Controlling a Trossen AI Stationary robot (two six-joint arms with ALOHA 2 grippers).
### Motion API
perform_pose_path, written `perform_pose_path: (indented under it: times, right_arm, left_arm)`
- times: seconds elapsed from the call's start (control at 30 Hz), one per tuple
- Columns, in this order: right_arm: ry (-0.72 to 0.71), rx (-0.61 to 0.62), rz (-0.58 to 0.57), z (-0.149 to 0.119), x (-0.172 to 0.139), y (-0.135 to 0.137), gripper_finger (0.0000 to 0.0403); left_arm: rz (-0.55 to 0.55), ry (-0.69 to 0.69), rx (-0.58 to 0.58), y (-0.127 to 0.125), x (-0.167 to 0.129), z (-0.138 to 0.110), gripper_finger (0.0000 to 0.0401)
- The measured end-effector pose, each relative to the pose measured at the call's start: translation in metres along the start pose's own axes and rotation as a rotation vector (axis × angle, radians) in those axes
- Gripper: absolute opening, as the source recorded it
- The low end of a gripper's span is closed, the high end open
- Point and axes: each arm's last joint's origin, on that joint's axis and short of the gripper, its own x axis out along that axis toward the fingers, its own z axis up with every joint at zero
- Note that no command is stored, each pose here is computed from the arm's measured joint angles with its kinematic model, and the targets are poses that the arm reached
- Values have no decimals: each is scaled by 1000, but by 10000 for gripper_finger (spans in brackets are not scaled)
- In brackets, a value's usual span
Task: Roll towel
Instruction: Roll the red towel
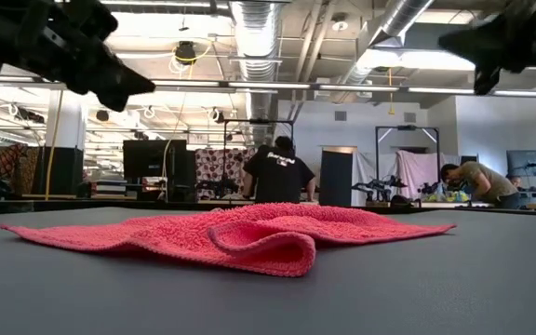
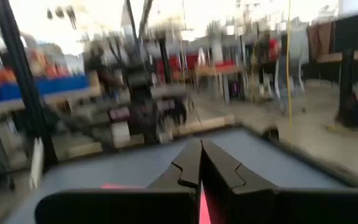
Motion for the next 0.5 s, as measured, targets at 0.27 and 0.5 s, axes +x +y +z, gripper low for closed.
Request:
perform_pose_path:
  times: [0.27, 0.5]
  right_arm:
    - [258, -70, -16, -24, 29, 9, 36]
    - [474, -75, -64, -25, 63, 26, 66]
  left_arm:
    - [6, 237, 138, -11, 55, -3, 6]
    - [114, 348, 162, 5, 110, 10, 50]
